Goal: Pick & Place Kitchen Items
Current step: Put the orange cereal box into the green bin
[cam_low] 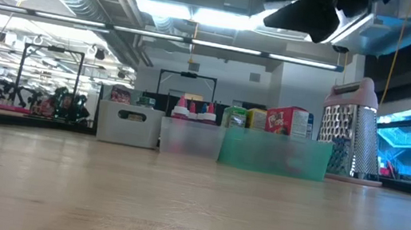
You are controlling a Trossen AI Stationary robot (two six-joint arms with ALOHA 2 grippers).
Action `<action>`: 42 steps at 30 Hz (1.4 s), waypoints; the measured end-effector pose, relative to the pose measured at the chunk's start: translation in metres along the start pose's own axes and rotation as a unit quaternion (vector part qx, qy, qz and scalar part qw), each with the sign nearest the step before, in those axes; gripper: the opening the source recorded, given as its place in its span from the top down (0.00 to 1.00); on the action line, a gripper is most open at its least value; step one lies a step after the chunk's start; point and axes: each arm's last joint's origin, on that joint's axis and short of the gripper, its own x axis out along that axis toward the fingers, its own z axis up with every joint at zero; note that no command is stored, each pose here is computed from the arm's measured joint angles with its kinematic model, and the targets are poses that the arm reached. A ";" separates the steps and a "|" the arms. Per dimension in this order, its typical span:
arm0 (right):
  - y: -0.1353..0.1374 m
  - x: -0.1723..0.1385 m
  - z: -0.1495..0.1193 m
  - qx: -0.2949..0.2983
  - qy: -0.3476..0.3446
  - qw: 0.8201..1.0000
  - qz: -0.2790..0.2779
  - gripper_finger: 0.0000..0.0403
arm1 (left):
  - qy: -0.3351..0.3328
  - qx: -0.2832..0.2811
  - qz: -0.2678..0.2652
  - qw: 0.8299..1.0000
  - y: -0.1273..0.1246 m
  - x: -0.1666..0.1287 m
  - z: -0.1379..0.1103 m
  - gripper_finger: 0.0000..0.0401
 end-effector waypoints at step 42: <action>0.015 0.018 0.004 0.115 -0.076 0.990 0.032 0.26 | 0.140 0.022 -0.012 0.990 -0.033 -0.008 -0.009 0.23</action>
